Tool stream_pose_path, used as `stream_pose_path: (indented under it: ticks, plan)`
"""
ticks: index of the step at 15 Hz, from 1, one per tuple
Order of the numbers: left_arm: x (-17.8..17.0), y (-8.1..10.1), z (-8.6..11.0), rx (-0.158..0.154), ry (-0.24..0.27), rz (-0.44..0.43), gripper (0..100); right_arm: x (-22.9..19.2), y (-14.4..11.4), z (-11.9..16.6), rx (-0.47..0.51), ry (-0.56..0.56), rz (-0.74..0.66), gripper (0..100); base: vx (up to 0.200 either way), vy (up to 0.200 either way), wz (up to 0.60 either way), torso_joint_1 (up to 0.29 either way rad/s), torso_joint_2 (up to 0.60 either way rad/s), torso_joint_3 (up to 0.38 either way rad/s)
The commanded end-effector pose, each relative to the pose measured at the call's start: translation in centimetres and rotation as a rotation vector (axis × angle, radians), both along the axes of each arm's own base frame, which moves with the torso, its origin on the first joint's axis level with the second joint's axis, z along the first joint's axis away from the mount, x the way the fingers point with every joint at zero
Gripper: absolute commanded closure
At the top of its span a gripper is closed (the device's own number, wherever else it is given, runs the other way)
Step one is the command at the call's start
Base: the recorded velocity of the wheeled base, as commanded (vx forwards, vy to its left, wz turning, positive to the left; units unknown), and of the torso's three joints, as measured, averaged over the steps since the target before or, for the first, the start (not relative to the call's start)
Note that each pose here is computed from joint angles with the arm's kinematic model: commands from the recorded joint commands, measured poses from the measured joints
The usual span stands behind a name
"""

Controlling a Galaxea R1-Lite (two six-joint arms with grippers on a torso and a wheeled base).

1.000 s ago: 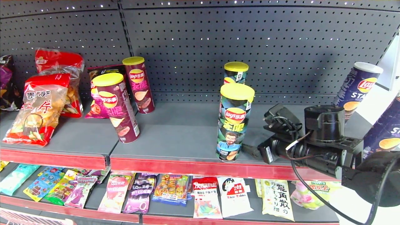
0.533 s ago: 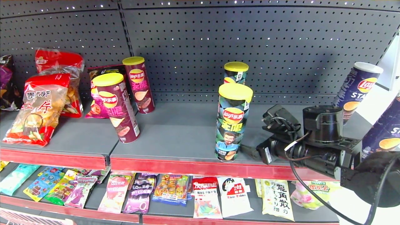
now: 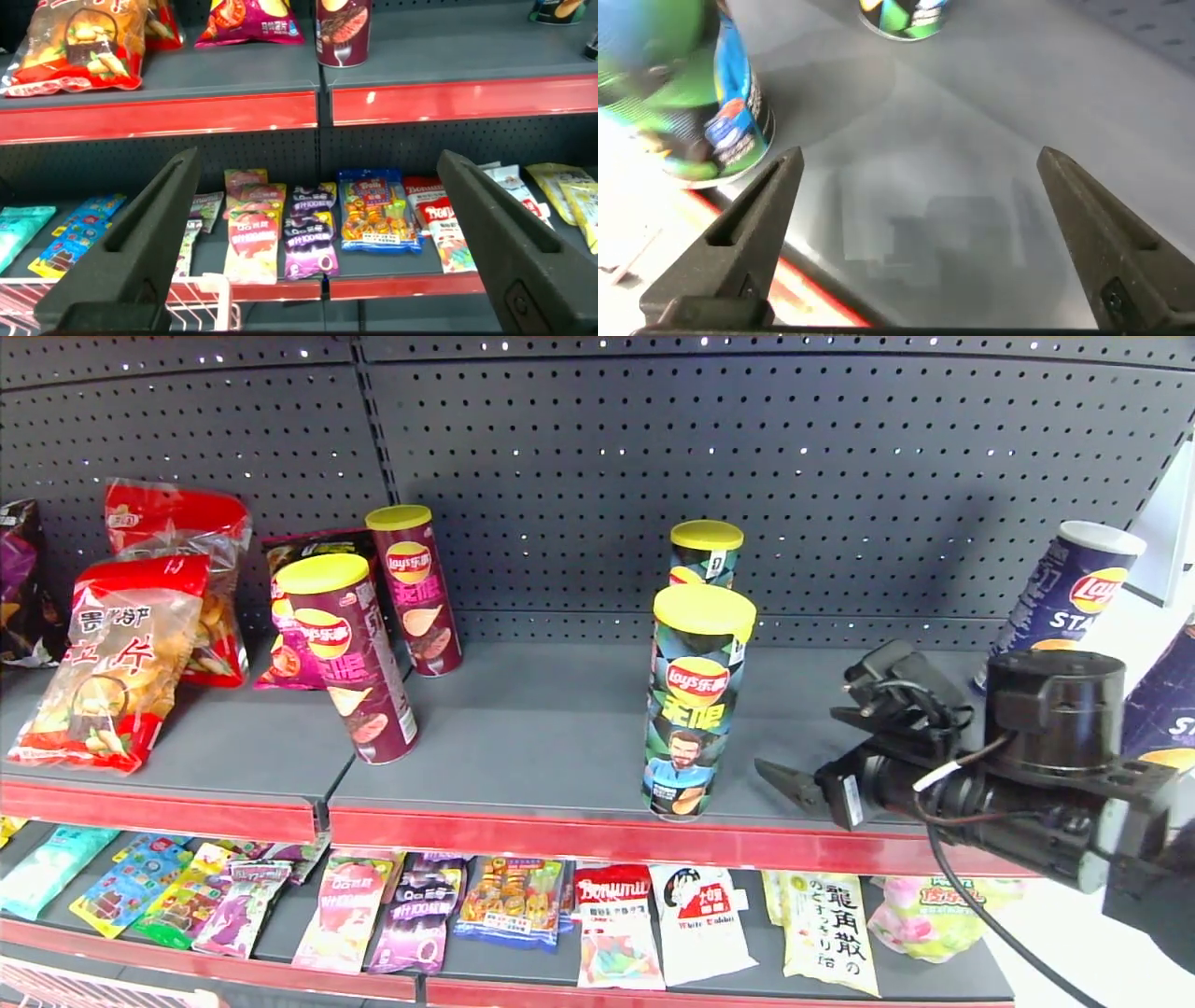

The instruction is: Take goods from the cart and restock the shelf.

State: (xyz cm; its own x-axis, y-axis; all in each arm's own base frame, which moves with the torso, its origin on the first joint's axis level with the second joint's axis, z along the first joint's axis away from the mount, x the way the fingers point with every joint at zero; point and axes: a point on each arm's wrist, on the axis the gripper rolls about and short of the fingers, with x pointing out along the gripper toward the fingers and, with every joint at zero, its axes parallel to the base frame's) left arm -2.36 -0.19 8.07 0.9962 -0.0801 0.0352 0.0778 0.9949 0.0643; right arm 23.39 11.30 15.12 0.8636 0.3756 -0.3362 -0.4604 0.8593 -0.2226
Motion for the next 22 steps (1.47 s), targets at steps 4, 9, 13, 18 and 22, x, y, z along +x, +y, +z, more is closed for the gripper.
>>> stream_pose_path:
  ticks: [4, 9, 13, 18, 22]
  plan:
    - [0.0, 0.0, 0.0, 0.000, 0.009, -0.009, 0, -12.5, -6.5, 3.7, 0.100, -0.247, -0.068, 0, 0.000, 0.000, 0.00, 0.000, 0.00, 0.000]
    - [0.1, -0.1, 0.0, 0.001, 0.014, -0.030, 0, -20.7, -11.1, 4.7, 0.123, -0.403, -0.357, 0, 0.000, 0.000, 0.00, 0.000, 0.00, 0.000]
    - [0.0, -0.1, 0.1, 0.002, 0.008, -0.067, 0, -25.4, -11.9, 0.4, 0.105, -0.294, -0.432, 0, 0.000, 0.000, 0.00, 0.000, 0.00, 0.000]
    - [0.0, -0.2, 0.1, 0.001, 0.003, -0.075, 0, -26.2, -12.5, -4.3, 0.131, -0.212, -0.457, 0, 0.000, 0.000, 0.00, 0.000, 0.00, 0.000]
    - [0.0, -0.2, 0.1, 0.001, 0.006, -0.073, 0, -24.6, -12.4, -2.6, 0.015, -0.125, -0.713, 0, 0.000, 0.000, 0.00, 0.000, 0.00, 0.000]
